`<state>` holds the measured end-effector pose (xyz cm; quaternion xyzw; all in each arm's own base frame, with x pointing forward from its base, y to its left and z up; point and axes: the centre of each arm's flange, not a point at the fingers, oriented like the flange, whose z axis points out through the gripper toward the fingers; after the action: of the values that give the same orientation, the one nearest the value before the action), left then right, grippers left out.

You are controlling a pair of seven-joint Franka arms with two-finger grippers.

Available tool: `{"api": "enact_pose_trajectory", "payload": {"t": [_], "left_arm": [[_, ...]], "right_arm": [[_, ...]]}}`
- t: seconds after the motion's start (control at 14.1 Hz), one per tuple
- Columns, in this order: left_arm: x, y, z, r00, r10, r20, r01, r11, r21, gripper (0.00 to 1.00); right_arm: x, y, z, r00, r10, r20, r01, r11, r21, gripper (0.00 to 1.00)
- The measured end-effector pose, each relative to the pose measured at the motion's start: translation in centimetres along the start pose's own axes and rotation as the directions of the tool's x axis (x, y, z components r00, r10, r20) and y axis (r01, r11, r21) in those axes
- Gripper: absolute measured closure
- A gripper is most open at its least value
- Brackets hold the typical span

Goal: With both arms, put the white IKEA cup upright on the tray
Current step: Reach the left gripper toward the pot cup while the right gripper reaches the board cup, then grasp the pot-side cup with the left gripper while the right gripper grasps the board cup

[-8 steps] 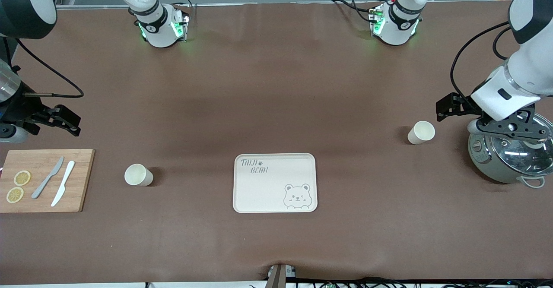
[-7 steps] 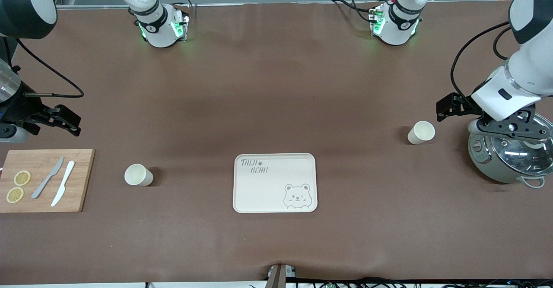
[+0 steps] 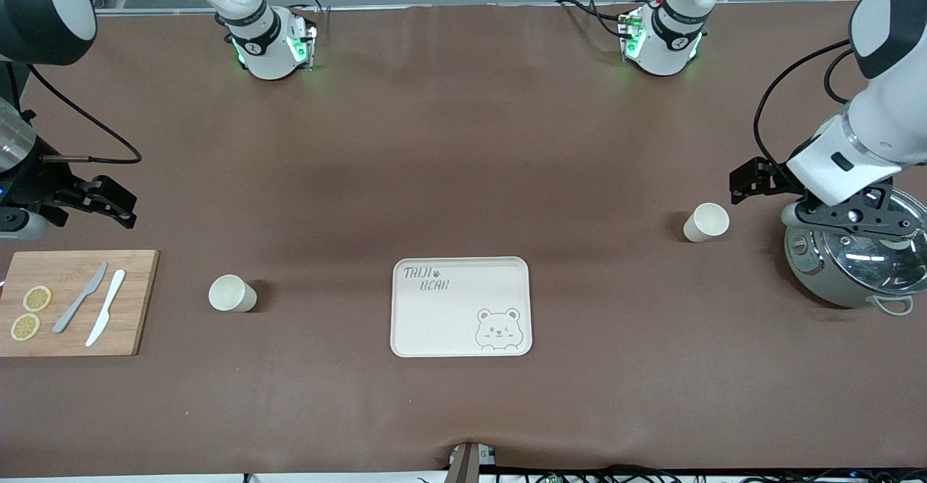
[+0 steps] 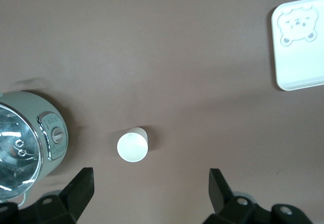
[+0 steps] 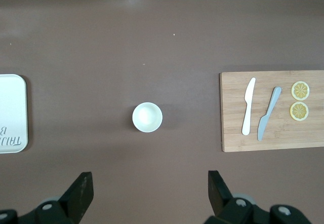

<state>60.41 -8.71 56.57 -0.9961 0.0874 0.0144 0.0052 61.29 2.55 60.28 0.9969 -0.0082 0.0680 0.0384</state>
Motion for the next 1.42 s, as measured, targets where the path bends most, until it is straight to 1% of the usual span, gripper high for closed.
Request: {"api": "enact_pose_trajectory", "payload": {"t": [0.14, 0.28, 0.57, 0.71, 0.99, 1.21, 1.42], "left_arm": [[0.1, -1.1, 2.9, 1.000, -0.003, 0.002, 0.003, 1.000, 0.000, 0.00], [-0.3, -2.2, 6.9, 1.000, 0.000, -0.022, 0.000, 1.000, 0.002, 0.00], [-4.2, -5.8, 14.9, 0.998, 0.058, -0.039, -0.058, 0.998, 0.008, 0.00], [-6.6, -8.1, 18.3, 0.995, 0.078, -0.061, -0.077, 0.997, 0.016, 0.00], [-10.8, -11.2, 24.0, 0.987, 0.107, -0.119, -0.103, 0.994, 0.040, 0.00], [-12.3, -11.9, 26.9, 0.981, 0.131, -0.140, -0.125, 0.991, 0.053, 0.00], [-12.6, -12.4, 29.5, 0.977, 0.147, -0.152, -0.139, 0.988, 0.059, 0.00]], "right_arm": [[0.0, 0.0, 0.0, 1.000, 0.000, 0.000, 0.000, 1.000, 0.000, 0.00], [0.0, 0.0, 0.0, 1.000, 0.000, 0.000, 0.000, 1.000, 0.000, 0.00], [0.2, 0.3, 0.7, 1.000, 0.003, 0.011, -0.003, 1.000, -0.001, 0.00], [0.8, 0.4, 2.3, 1.000, -0.001, 0.021, 0.001, 1.000, 0.001, 0.00], [3.1, 0.7, 6.5, 1.000, -0.028, -0.008, 0.028, 1.000, 0.006, 0.00], [4.4, 1.9, 10.3, 0.999, -0.037, -0.003, 0.037, 0.999, 0.011, 0.00], [5.1, 2.4, 13.6, 0.998, -0.058, 0.008, 0.058, 0.998, 0.018, 0.00]]}}
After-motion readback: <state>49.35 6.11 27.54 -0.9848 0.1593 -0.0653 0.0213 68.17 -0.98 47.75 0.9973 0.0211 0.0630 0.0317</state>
